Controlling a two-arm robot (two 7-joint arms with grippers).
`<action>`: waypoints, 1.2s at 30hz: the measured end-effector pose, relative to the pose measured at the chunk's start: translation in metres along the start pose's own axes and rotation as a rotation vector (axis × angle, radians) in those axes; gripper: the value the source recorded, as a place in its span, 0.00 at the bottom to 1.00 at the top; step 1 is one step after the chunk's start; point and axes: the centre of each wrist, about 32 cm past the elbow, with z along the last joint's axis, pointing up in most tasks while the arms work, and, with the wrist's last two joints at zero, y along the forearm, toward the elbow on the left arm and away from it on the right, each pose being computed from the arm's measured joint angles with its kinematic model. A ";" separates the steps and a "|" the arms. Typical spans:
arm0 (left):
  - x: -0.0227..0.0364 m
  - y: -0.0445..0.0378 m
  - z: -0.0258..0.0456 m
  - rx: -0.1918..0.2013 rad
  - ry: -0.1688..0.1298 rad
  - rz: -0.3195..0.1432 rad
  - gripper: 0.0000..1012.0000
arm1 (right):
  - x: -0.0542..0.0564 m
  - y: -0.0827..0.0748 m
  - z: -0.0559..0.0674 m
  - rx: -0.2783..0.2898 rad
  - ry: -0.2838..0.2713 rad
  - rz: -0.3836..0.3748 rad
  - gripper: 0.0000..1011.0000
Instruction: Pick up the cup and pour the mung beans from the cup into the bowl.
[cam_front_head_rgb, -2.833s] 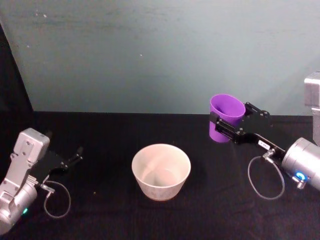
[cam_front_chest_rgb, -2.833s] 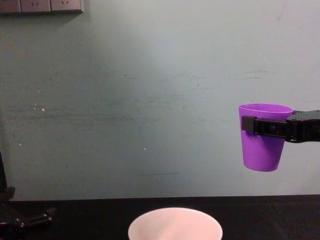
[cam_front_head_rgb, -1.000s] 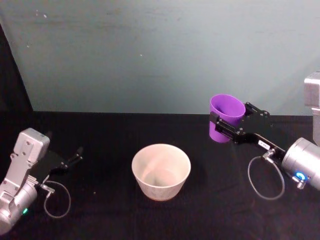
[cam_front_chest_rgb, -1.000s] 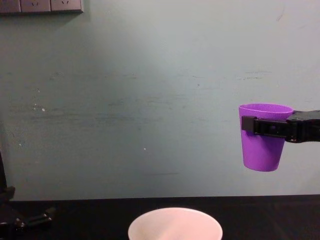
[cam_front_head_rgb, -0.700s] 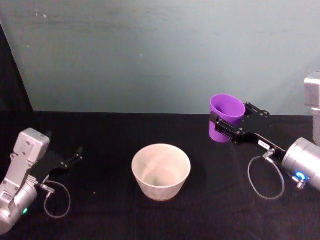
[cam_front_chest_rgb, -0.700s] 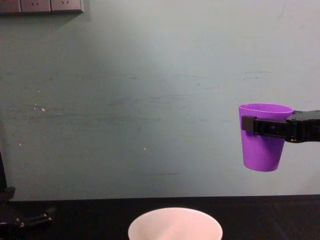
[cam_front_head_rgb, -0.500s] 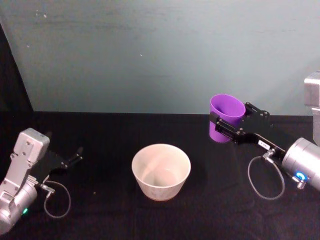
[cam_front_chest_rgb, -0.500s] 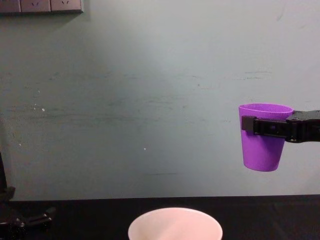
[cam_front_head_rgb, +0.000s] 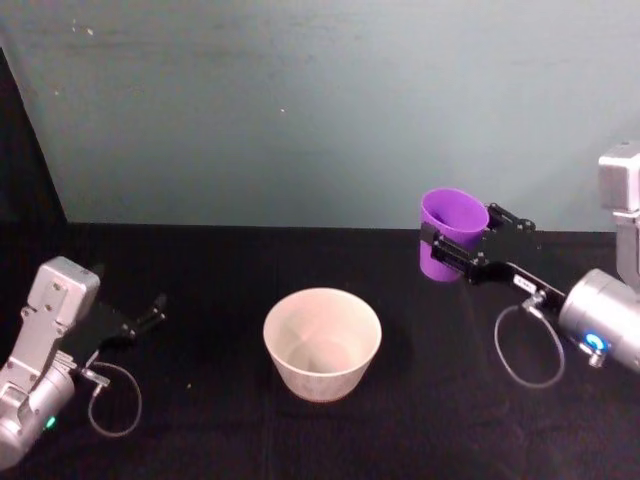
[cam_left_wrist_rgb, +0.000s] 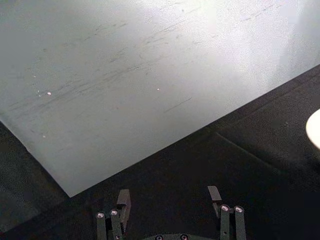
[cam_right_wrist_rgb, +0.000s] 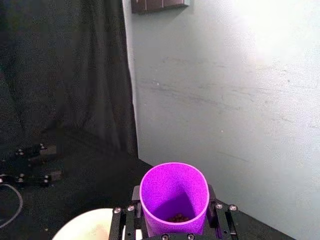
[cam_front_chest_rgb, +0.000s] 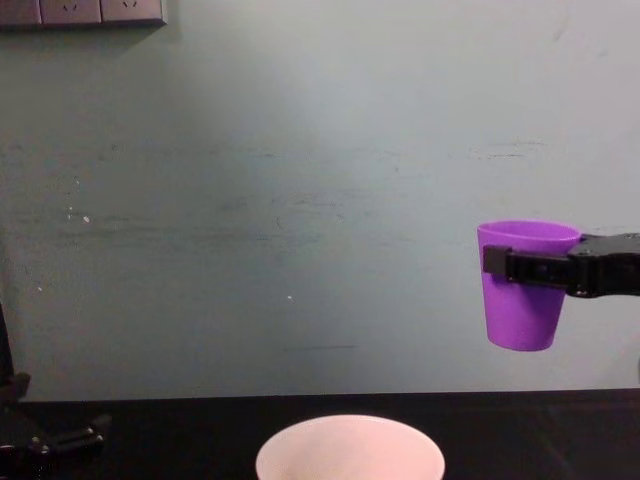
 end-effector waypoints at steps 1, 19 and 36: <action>0.0000 0.0000 0.0000 0.000 0.000 0.000 0.99 | 0.002 0.002 -0.001 0.001 -0.002 0.001 0.71; 0.0000 0.0000 0.0000 0.000 0.000 0.000 0.99 | -0.005 0.049 -0.005 -0.133 -0.277 0.037 0.71; 0.0000 0.0000 0.0000 0.000 0.000 0.000 0.99 | -0.051 0.058 0.012 -0.302 -0.837 0.049 0.71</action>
